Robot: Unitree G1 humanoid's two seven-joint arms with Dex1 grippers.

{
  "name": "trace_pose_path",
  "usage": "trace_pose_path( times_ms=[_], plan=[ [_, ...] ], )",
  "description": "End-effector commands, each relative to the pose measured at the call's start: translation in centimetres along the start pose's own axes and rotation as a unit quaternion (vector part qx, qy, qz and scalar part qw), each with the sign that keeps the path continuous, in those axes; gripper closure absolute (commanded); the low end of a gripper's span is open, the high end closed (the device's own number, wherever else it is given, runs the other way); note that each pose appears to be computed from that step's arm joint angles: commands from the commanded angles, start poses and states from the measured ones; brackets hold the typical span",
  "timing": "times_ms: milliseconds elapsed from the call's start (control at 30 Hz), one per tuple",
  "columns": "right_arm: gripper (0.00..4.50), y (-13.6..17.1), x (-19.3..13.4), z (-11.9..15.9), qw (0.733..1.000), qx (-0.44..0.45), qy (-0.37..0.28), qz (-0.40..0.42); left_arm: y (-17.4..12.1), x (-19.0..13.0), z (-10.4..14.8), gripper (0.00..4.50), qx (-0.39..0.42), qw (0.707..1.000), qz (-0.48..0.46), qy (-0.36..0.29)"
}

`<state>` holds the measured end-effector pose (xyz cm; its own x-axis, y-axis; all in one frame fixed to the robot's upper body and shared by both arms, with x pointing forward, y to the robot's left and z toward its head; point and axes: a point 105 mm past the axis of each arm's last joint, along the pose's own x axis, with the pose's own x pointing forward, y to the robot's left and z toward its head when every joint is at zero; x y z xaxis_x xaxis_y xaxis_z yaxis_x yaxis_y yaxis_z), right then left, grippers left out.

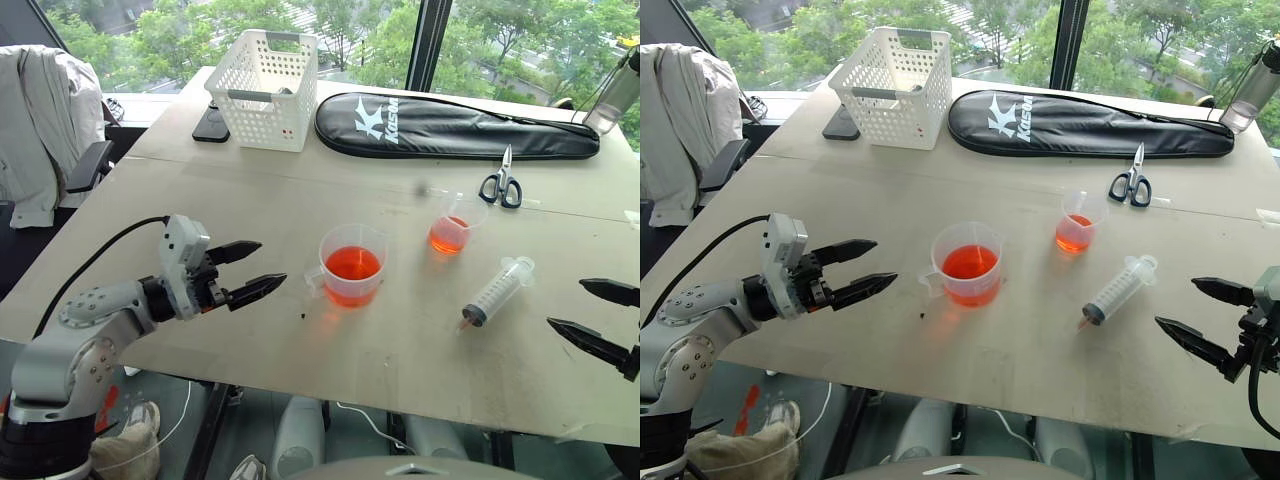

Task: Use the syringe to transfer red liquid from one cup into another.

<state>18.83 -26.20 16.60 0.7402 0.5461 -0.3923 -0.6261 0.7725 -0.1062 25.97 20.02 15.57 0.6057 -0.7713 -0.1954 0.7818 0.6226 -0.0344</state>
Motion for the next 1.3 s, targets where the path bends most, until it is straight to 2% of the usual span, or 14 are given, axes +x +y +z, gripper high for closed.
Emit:
trace_pose_path(
  times_ms=[33, 167, 333, 467, 600, 700, 767, 900, 1033, 1200, 1300],
  plan=[
    [0.0, -0.1, 0.3, 0.8, 1.0, -0.014, -0.012, -0.007, -0.2, 0.0, 1.1, 0.03, 0.022, 1.0, 0.006, -0.017],
    [0.0, -0.1, 1.0, 1.4, 0.999, -0.011, -0.029, -0.02, -0.7, 1.1, 1.3, 0.03, 0.011, 0.999, 0.002, -0.04],
    [0.0, -0.5, 1.3, 2.3, 0.998, 0.006, -0.044, -0.033, 0.3, 1.8, 3.1, 0.03, 0.001, 0.997, 0.012, -0.077],
    [0.0, -1.2, 1.8, 1.4, 0.997, 0.033, -0.009, -0.065, 0.3, 1.9, 4.8, 0.03, -0.041, 0.99, 0.028, -0.129],
    [0.0, -1.4, 3.8, 1.9, 0.993, 0.078, -0.026, -0.083, 0.9, 1.8, 7.2, 0.03, -0.072, 0.98, 0.03, -0.183],
    [0.0, -1.3, 4.6, 1.6, 0.989, 0.109, -0.022, -0.1, 0.1, 1.9, 8.7, 0.03, -0.074, 0.975, -0.005, -0.209],
    [0.0, -0.3, 5.2, 2.0, 0.99, 0.099, -0.01, -0.099, -0.8, 2.2, 9.5, 0.03, -0.047, 0.978, -0.03, -0.201],
    [0.0, -1.0, 5.5, 1.5, 0.978, 0.148, 0.025, -0.144, -3.1, 2.5, 10.5, 0.03, 0.019, 0.979, -0.1, -0.175],
    [0.0, -1.1, 5.4, 0.5, 0.968, 0.173, 0.101, -0.148, -6.1, 2.6, 9.9, 0.03, 0.071, 0.971, -0.192, -0.124],
    [0.0, -2.0, 6.9, 1.2, 0.954, 0.235, 0.091, -0.16, -7.5, 2.1, 9.4, 0.03, 0.106, 0.959, -0.249, -0.086],
    [0.0, -1.5, 7.7, 1.4, 0.929, 0.307, 0.098, -0.181, -7.3, 2.0, 8.4, 0.03, 0.114, 0.959, -0.251, -0.066]
  ],
)
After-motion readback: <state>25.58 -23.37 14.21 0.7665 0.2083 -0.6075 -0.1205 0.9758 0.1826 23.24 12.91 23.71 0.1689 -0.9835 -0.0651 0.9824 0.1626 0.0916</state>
